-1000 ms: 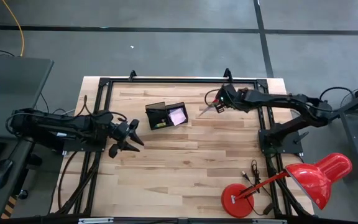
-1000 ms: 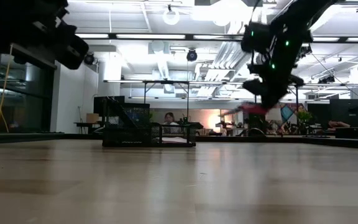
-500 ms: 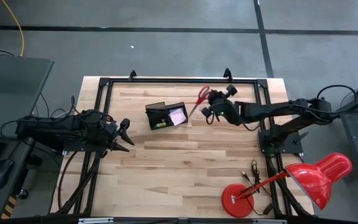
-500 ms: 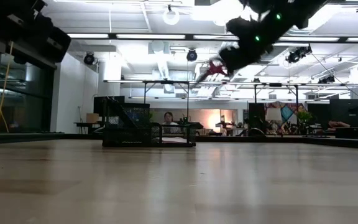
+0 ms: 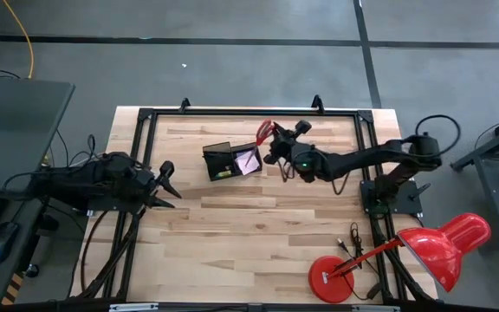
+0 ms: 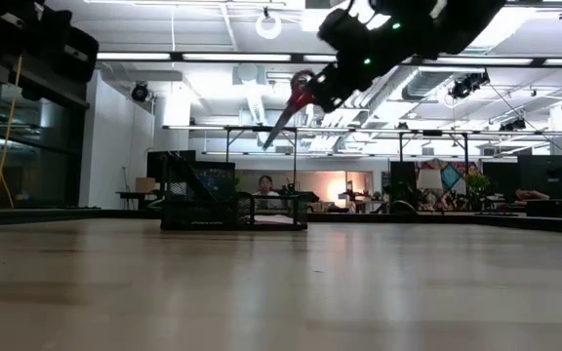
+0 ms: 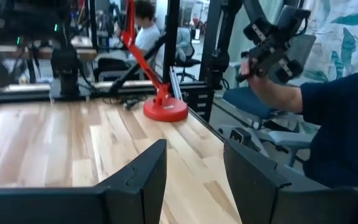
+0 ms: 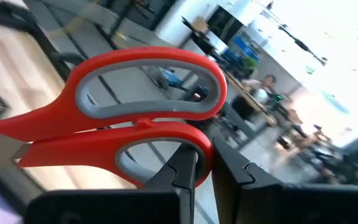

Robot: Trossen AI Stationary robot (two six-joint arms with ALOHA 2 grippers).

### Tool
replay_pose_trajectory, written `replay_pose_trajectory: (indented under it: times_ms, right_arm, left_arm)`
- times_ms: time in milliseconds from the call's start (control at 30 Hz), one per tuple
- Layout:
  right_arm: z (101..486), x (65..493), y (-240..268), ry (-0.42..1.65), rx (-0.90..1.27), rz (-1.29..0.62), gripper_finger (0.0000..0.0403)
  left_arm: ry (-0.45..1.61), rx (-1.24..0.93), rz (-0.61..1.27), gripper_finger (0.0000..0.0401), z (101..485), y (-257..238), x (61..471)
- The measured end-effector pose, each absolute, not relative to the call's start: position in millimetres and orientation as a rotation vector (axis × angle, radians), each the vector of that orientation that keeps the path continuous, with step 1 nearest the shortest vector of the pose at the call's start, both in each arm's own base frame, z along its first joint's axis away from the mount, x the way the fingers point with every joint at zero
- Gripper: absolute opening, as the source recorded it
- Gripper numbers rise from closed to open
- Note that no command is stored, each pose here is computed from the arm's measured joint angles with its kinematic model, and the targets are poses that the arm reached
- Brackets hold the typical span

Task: Pick and place office supplies into organizer
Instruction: Put the red scissors into the black desk organizer

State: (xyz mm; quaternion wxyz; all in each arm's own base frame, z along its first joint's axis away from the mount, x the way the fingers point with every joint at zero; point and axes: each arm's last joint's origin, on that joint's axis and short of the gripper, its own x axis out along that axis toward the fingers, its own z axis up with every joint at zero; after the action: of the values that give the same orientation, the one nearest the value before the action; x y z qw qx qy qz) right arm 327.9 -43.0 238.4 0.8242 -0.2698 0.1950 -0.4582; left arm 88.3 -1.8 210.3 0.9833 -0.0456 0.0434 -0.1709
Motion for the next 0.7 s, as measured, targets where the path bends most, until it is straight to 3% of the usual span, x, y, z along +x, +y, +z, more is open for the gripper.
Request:
replay_pose_trajectory:
  times_ms: [400,700]
  right_arm:
    - [252.3,413.7,-49.0,0.498,-0.765,-1.022,0.0015]
    - [269.7,446.3,-50.2,0.512,-0.89,-0.959,0.0016]
  left_arm:
    - [0.094,-0.124,-0.163,0.0145,206.7,2.0,80.3]
    - [0.101,-0.132,-0.159,0.0145,205.9,2.0,79.7]
